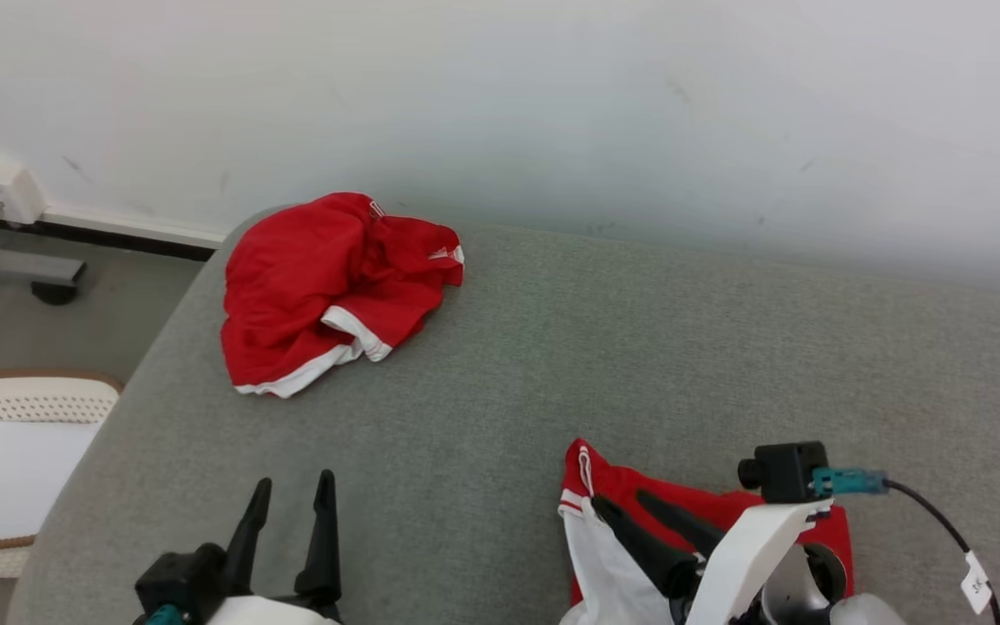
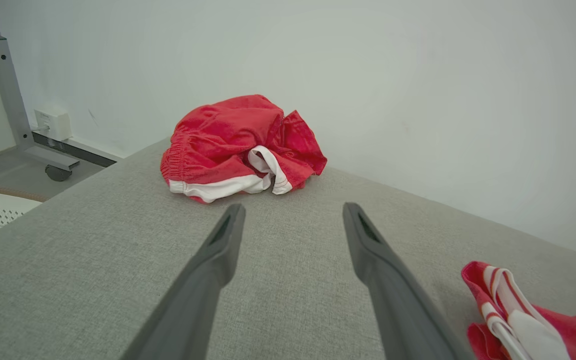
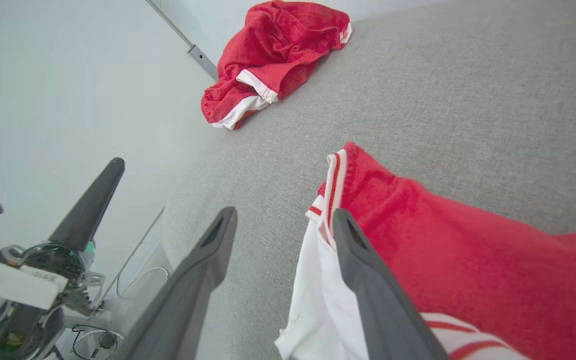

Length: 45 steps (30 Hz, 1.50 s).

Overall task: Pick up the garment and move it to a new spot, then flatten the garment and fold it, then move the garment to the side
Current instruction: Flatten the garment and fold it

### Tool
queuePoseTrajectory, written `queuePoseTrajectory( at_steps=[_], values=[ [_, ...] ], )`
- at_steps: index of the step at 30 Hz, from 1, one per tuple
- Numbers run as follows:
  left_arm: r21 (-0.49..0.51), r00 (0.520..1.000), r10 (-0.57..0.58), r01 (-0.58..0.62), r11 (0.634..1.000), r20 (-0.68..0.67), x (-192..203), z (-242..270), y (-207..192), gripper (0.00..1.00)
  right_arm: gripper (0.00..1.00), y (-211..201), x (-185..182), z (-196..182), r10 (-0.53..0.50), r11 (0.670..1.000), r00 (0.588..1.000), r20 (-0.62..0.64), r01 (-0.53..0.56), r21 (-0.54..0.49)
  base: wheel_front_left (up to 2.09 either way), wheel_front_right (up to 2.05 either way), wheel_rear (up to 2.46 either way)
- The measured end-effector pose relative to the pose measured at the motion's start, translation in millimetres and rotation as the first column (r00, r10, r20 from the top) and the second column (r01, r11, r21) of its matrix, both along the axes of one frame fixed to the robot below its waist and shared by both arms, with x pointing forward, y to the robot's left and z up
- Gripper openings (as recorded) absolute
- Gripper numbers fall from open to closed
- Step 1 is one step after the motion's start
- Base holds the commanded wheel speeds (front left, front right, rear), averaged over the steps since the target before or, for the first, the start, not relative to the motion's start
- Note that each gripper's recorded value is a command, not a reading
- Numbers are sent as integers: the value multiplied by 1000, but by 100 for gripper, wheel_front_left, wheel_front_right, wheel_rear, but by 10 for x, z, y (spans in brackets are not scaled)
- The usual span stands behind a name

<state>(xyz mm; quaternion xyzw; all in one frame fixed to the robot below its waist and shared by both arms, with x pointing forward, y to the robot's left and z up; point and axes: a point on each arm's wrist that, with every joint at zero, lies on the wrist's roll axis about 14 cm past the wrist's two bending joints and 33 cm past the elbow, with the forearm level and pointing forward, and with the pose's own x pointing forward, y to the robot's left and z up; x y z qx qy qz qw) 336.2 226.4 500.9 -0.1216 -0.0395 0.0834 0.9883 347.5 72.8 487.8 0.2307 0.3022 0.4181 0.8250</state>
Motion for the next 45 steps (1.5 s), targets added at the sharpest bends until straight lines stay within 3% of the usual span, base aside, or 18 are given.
queuePoseTrajectory(
  at_steps=[5, 11, 19, 23, 24, 25, 26, 36, 41, 45],
  values=[
    [0, 999, -37, 37, 999, 7, 115, 23, -116, 100, 100, -319, 240, 439, -136, 984, 984, 111, 122, 127, 0, 0, 0],
    [2, 995, -88, 88, 996, 37, 247, 115, -275, 100, 100, -1140, 575, 762, -398, 914, 880, 260, 356, 194, 0, 0, 0],
    [12, 988, -141, 141, 990, 63, 335, 200, -447, 100, 100, -2159, 640, 546, -624, 769, 694, 360, 627, 125, 0, 0, 0],
    [13, 986, -157, 156, 988, 64, 345, 200, -497, 100, 100, -2308, 559, 340, -653, 734, 667, 359, 674, 82, 0, 0, 0],
    [13, 985, -162, 161, 987, 65, 349, 202, -508, 100, 79, -2295, 546, 301, -650, 736, 672, 355, 673, 74, 0, 0, 0],
    [14, 984, -164, 163, 986, 65, 352, 202, -515, 100, 27, -2270, 534, 266, -646, 739, 677, 351, 670, 68, 0, 0, 0],
    [17, 984, -166, 165, 986, 64, 352, 200, -519, 100, 0, -2223, 518, 220, -638, 747, 689, 343, 662, 58, 0, 0, 0],
    [31, 989, -137, 136, 990, 54, 282, 174, -401, 100, 0, -1260, 172, -383, -424, 902, 900, 99, 430, -39, 0, 0, 0],
    [29, 994, -104, 103, 994, 45, 221, 144, -289, 100, 0, -825, -76, -558, -274, 961, 962, -19, 272, -55, 0, 0, 0],
    [30, 996, -76, 75, 997, 41, 173, 132, -199, 100, 0, -528, -304, -529, -121, 991, 992, -39, 119, -53, 0, 0, 0]
  ],
)
